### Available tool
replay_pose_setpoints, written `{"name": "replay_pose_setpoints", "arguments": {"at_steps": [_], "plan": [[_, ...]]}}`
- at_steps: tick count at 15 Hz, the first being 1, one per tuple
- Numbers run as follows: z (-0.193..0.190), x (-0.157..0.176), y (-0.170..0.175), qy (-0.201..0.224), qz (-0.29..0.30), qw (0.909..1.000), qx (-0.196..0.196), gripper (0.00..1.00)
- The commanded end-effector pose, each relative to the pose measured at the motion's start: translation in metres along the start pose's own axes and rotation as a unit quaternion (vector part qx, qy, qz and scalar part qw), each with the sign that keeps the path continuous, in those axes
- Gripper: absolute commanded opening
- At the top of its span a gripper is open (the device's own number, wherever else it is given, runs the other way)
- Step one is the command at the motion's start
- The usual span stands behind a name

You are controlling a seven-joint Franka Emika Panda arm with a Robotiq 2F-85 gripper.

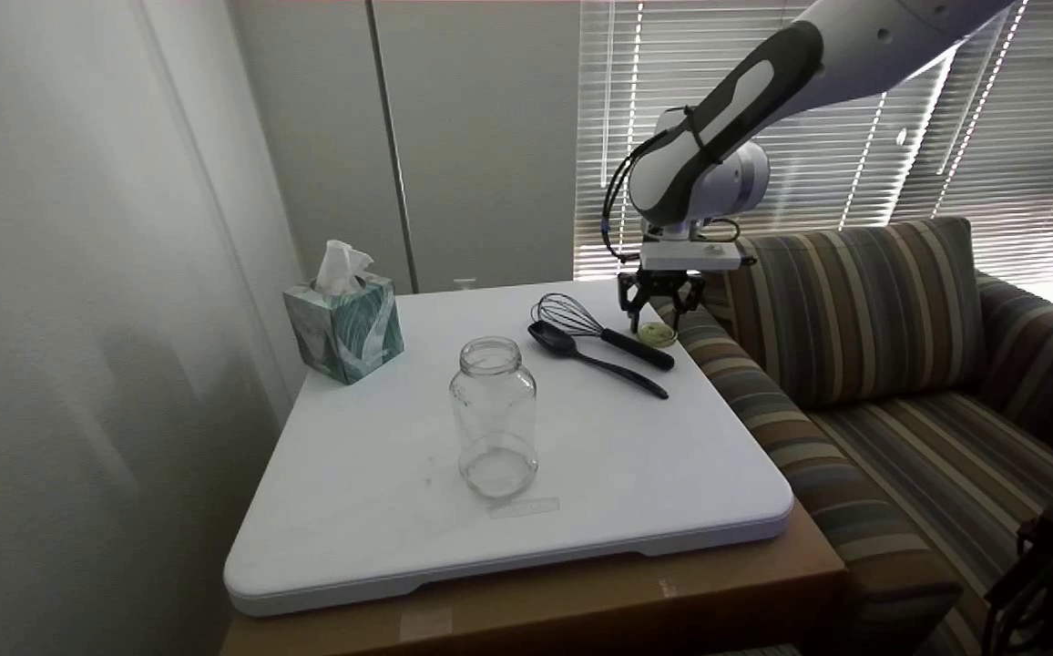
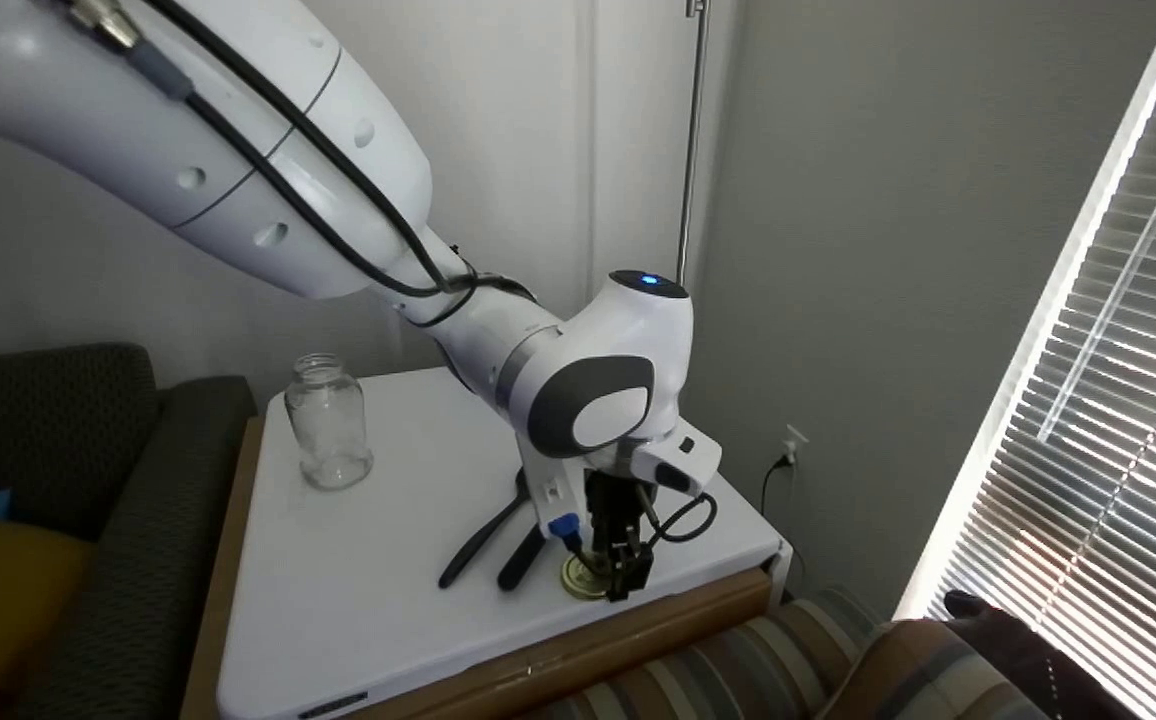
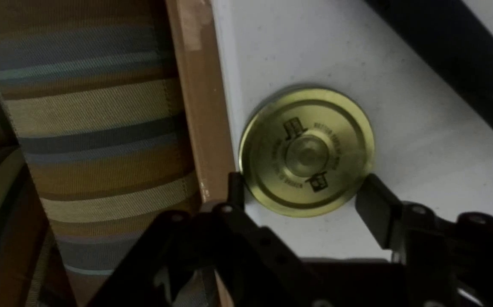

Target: Pick the black spoon then put it back on the table, then pick the bottle top and put it on the bottle

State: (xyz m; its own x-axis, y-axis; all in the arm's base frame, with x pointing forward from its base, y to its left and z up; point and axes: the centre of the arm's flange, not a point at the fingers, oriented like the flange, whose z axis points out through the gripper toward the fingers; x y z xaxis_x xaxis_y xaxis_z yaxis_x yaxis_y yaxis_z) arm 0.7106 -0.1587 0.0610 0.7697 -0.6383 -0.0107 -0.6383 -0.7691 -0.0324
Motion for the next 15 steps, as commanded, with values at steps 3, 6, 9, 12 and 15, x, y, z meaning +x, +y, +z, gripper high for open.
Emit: {"name": "replay_pose_setpoints", "arguments": {"at_steps": [3, 6, 9, 12, 15], "plan": [[0.005, -0.022, 0.002, -0.019, 0.012, 0.9997, 0.001, 0.42], [-0.009, -0.021, -0.003, -0.009, -0.004, 0.9999, 0.003, 0.42], [-0.034, -0.019, -0.014, 0.005, -0.031, 0.9995, -0.001, 0.42], [-0.063, -0.018, -0.031, 0.025, -0.061, 0.9978, -0.002, 0.42], [-0.103, -0.015, -0.048, 0.054, -0.1, 0.9935, -0.006, 0.42]]}}
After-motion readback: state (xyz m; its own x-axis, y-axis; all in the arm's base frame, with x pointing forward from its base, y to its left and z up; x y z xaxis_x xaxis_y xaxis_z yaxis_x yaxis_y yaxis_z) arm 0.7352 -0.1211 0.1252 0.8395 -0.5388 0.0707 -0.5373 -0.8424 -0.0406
